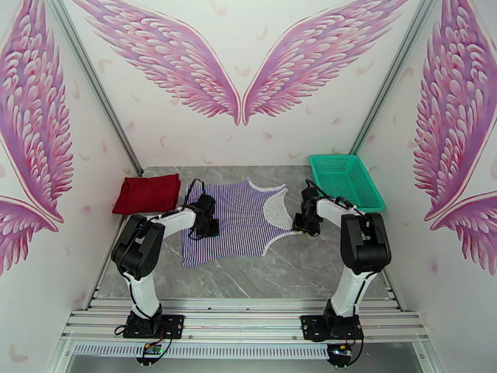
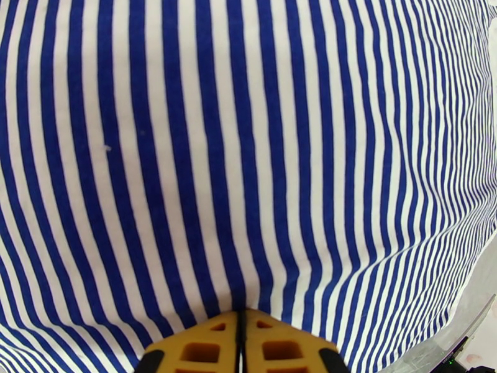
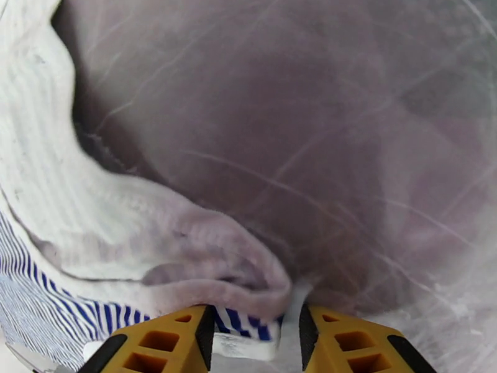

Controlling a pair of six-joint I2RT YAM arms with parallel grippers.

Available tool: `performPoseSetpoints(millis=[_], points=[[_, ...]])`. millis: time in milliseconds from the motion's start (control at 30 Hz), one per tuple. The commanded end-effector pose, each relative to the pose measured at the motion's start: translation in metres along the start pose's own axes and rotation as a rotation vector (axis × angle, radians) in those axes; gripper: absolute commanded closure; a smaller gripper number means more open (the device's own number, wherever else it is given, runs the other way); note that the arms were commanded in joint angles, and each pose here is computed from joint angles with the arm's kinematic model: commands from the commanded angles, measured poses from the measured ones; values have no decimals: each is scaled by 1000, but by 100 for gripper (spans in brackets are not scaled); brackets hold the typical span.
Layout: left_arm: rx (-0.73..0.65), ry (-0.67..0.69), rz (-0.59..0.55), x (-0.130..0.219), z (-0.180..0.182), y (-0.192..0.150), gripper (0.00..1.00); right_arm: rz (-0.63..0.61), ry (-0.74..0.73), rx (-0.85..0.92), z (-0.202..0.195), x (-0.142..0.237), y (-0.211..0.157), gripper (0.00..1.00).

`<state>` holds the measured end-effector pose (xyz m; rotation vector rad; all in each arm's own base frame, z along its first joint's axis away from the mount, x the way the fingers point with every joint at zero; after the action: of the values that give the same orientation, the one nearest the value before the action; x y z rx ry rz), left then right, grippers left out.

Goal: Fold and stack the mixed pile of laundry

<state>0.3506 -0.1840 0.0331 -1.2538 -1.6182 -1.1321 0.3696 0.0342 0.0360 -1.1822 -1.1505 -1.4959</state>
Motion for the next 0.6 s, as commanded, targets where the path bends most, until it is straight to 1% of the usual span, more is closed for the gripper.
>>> performPoseSetpoints(millis=[0, 100, 200, 333, 400, 467, 500, 567], points=[[16, 76, 58, -3, 16, -15, 88, 5, 20, 12, 2, -13, 5, 65], [15, 81, 61, -3, 17, -16, 88, 15, -22, 13, -2, 3, 5, 71], [14, 84, 61, -3, 17, -15, 89, 22, -89, 16, -11, 26, -2, 75], [13, 85, 63, -2, 17, -15, 88, 43, -154, 5, -22, 49, -16, 75], [9, 86, 65, -1, 17, -15, 88, 50, -187, 0, -28, 57, -24, 70], [0, 86, 66, 1, 15, -13, 88, 51, -217, 1, -33, 64, -28, 57], [-6, 84, 67, 4, 14, -12, 88, 44, -216, 10, -32, 68, -29, 53], [-22, 71, 67, 11, 8, -9, 86, 21, -189, 24, -27, 75, -29, 49]])
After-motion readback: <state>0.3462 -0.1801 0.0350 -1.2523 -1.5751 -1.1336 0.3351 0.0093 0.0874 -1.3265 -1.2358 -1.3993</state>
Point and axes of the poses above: each hand's point on the last joint's axis, 136 mm out from that joint toward the fingers, its own x axis back along the fingers, its own z axis along the line the jaws close on, y = z × x, the point moved 2 cm from there along x, back along the fingers, and after that the axes turned 3 degrees about x, right-handed, at the moved point
